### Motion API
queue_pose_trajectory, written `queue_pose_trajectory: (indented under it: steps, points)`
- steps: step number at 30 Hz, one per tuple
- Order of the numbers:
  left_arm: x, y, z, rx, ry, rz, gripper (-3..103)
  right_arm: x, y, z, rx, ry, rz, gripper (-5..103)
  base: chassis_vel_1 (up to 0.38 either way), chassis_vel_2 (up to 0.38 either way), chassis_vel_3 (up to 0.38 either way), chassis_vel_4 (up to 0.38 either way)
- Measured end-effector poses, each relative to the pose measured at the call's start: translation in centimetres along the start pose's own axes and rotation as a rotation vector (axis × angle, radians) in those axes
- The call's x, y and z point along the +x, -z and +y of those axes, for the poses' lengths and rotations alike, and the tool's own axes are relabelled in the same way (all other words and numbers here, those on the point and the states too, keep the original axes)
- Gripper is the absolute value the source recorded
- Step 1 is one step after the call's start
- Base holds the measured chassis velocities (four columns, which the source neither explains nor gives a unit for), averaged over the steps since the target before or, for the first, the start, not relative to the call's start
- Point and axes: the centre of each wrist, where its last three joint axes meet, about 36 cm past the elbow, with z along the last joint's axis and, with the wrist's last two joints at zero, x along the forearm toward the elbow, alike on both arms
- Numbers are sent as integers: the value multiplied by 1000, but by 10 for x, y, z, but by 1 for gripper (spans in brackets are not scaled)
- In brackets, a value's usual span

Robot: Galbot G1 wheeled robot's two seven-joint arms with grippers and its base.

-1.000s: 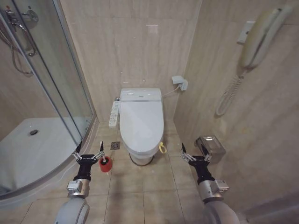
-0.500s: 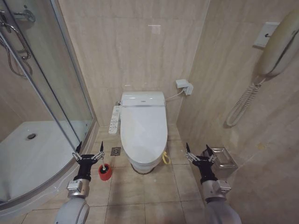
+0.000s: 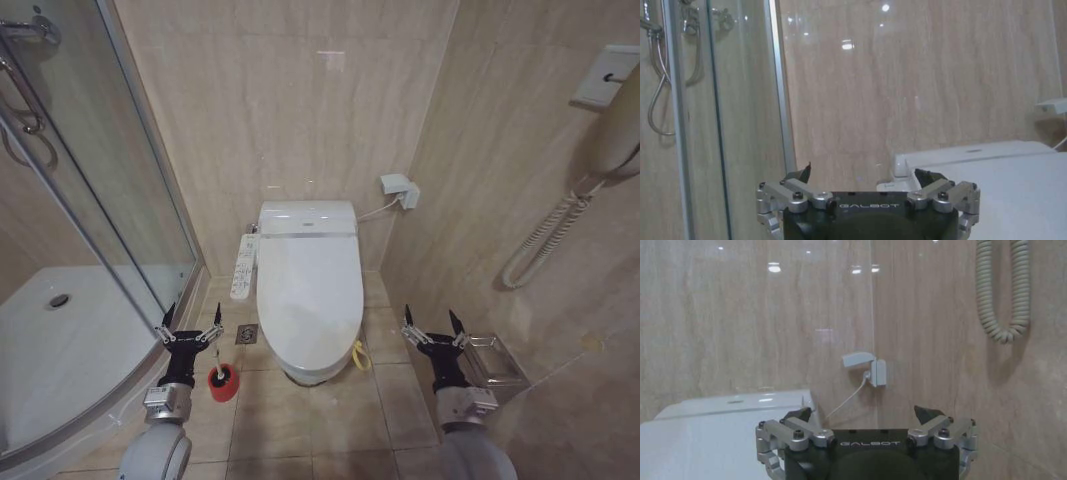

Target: Open the toilet lid, clean the toilet bowl with a toilet brush, close the toilet lid, and flush.

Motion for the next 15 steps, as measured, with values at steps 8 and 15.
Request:
queue_pose_trajectory:
  steps: [8, 15]
  points:
    - [0, 0, 0, 0, 0, 0, 100, 0, -6, 2, 2, -4, 18, 100, 13, -10, -5, 14]
    - [0, 0, 0, 0, 0, 0, 100, -7, -10, 4, 40, 16, -23, 100, -46, 55, 45, -73]
